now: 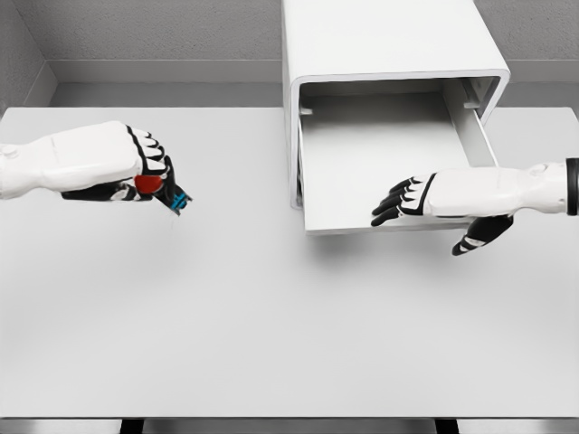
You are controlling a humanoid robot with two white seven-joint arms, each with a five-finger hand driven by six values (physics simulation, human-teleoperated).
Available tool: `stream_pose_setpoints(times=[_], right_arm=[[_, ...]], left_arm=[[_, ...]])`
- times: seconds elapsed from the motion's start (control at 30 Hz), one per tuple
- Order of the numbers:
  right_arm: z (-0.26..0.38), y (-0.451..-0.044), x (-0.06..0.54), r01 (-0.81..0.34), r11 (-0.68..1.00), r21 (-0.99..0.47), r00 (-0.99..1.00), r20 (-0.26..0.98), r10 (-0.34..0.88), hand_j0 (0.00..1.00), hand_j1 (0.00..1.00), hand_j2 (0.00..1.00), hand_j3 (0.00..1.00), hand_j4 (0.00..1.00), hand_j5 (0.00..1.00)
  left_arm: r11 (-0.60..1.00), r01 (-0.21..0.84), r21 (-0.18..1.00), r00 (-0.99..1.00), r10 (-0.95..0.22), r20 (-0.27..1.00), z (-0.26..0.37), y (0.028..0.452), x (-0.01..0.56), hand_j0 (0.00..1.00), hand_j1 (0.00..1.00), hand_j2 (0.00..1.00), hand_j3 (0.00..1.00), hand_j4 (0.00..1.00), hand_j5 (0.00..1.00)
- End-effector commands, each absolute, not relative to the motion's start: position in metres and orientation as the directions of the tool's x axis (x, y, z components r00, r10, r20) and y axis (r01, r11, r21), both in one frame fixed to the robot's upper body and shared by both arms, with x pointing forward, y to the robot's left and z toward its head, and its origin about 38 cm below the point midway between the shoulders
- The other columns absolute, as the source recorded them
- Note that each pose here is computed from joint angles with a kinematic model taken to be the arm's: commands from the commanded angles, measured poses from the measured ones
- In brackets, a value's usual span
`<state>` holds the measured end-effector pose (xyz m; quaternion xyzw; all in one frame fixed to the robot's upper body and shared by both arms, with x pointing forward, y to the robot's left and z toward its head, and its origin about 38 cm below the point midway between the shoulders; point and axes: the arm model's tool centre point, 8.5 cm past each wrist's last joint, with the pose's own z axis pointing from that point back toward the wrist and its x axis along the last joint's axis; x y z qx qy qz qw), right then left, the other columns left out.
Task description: Slide open multi-storey tabletop storage cabinets and put open load switch and slide close multi-storey tabletop storage cabinets
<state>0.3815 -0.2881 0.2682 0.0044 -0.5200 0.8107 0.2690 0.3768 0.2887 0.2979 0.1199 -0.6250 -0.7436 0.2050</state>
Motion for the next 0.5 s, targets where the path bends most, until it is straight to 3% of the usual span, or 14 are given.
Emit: stream_pose_setpoints(times=[0.0,0.47], right_arm=[[0.263,-0.287,0.378,-0.427,-0.348,-0.834,-0.869,0.273,0.412,1.0,1.0,1.0,1.0,1.0,1.0],[0.29,-0.294,0.383,-0.396,-0.303,-0.866,-0.87,0.25,0.424,1.0,1.0,1.0,1.0,1.0,1.0]], left_arm=[[-0.095,0.162,0.982,-0.896,-0.431,0.106,0.295,0.277,0.378,0.45,0.45,0.45,0.45,0.45,0.45],[-0.019,0.073,0.997,-0.943,-0.327,0.062,0.323,0.231,0.388,0.45,0.45,0.45,0.45,0.45,0.45]])
